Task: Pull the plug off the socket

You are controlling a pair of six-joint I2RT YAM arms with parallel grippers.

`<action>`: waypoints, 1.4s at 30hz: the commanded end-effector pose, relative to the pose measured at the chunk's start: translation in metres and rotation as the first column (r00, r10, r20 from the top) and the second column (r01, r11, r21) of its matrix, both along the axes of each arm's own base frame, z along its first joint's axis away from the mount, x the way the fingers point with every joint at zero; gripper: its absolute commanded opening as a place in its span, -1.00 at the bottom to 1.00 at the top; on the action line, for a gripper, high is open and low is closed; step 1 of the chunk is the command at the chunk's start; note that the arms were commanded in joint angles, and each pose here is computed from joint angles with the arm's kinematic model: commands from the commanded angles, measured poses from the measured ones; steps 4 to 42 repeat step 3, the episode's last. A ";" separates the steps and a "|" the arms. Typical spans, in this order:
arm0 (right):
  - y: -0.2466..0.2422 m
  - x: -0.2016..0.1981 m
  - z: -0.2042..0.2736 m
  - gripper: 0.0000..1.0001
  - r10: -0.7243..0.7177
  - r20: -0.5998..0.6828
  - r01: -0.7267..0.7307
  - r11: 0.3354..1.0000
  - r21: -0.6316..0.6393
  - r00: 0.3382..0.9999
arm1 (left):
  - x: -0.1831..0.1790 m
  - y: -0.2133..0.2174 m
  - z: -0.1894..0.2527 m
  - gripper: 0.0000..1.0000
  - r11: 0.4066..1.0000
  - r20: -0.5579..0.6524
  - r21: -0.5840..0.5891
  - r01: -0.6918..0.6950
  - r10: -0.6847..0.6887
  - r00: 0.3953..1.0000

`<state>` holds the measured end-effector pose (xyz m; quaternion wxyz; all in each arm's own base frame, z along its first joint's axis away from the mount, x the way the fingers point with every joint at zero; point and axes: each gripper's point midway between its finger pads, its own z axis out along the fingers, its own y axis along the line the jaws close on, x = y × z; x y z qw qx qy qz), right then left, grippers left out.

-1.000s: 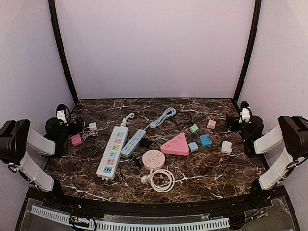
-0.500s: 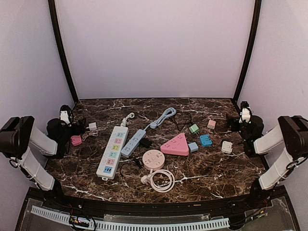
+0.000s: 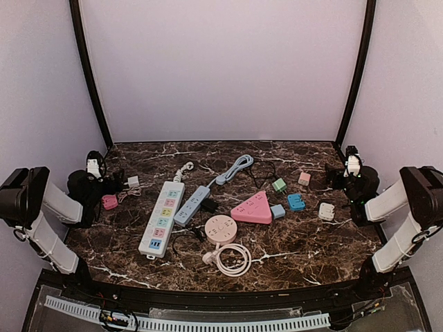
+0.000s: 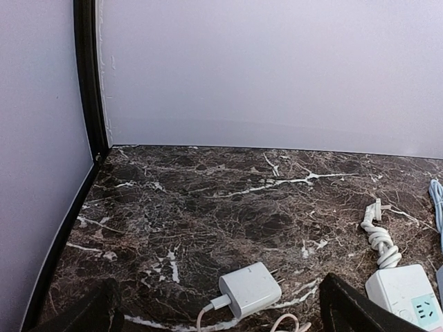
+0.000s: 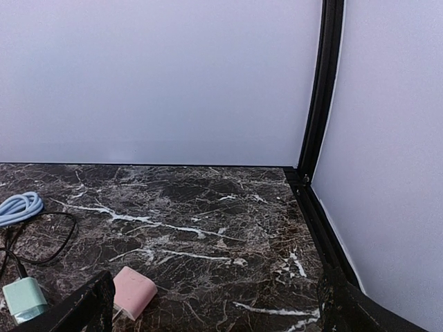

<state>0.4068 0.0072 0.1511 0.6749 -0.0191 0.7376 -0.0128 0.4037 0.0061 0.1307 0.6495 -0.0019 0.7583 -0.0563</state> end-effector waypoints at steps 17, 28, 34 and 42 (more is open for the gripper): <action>-0.001 0.005 0.013 0.97 -0.004 0.039 0.004 1.000 0.011 0.999 | 0.004 -0.004 0.011 0.98 1.000 0.034 0.014 0.019 -0.019 0.999; -0.001 0.005 0.013 0.97 -0.004 0.039 0.004 1.000 0.011 0.999 | 0.004 -0.004 0.011 0.98 1.000 0.034 0.014 0.019 -0.019 0.999; -0.001 0.005 0.013 0.97 -0.004 0.039 0.004 1.000 0.011 0.999 | 0.004 -0.004 0.011 0.98 1.000 0.034 0.014 0.019 -0.019 0.999; -0.001 0.005 0.013 0.97 -0.004 0.039 0.004 1.000 0.011 0.999 | 0.004 -0.004 0.011 0.98 1.000 0.034 0.014 0.019 -0.019 0.999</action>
